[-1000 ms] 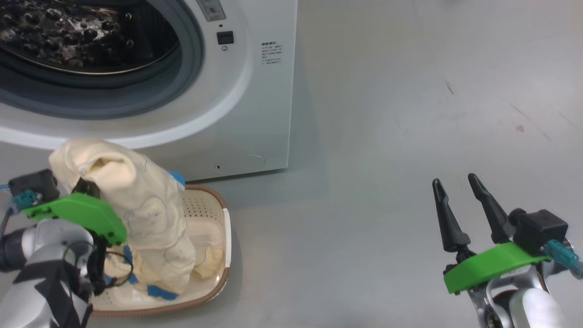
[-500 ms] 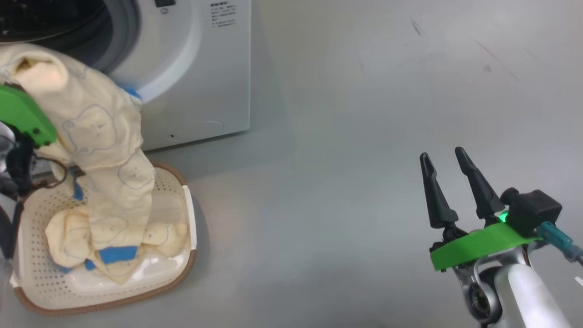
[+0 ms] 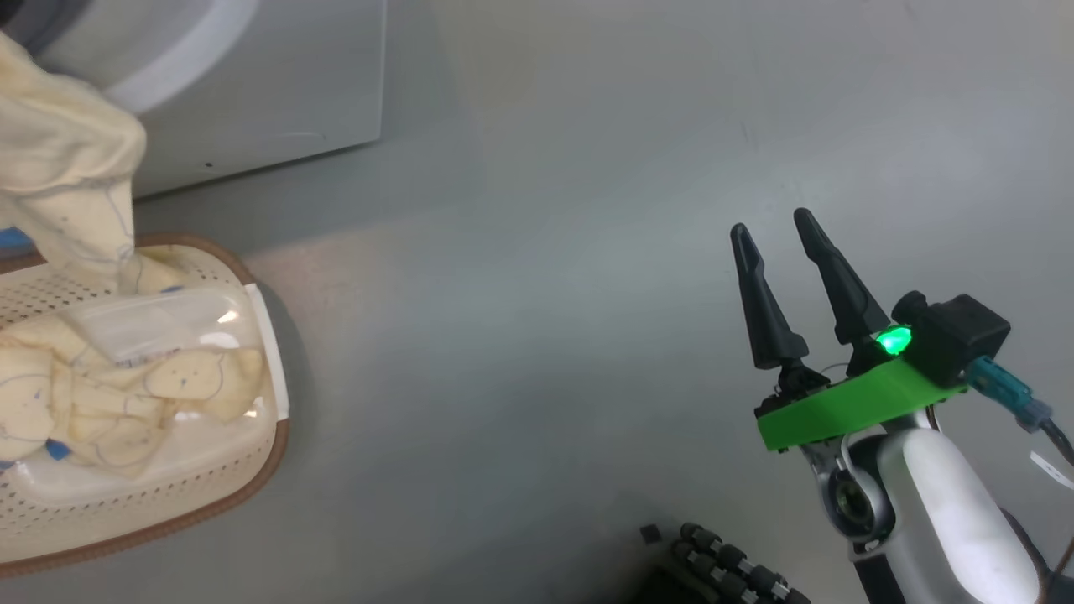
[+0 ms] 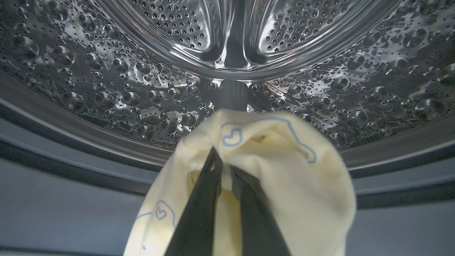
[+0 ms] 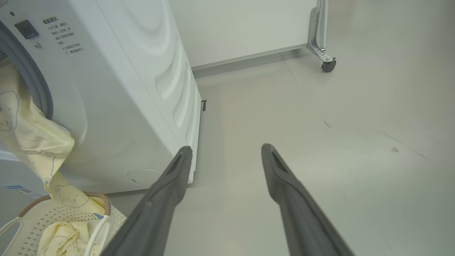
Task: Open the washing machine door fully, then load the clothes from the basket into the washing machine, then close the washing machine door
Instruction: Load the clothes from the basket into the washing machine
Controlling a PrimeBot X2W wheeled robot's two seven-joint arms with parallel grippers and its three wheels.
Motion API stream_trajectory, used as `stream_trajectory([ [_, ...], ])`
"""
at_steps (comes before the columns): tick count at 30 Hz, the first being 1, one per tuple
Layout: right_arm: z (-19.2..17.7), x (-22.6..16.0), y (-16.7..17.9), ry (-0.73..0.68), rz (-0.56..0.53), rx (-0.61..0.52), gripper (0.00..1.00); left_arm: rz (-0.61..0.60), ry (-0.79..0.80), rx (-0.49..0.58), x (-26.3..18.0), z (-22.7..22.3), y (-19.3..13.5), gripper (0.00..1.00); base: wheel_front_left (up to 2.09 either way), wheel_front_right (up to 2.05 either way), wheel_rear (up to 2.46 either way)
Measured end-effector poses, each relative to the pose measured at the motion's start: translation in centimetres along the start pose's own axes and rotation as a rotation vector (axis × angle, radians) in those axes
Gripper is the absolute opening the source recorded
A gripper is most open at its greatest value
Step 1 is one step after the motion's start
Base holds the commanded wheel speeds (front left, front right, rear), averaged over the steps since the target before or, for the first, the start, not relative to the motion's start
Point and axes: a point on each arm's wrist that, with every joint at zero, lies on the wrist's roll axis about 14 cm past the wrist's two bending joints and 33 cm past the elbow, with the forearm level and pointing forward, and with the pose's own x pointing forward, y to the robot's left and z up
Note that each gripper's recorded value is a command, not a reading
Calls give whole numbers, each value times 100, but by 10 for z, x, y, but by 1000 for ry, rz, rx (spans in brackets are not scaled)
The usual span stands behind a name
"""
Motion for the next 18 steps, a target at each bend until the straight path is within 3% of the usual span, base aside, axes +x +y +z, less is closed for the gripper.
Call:
stream_trajectory([
  [9,-23,11,-14,58,-39,15,100,21,-104,22,44,11,18,0,0,0,0],
  [18,-32,17,-23,83,-62,13,100,49,-342,58,67,45,31,0,0,0,0],
])
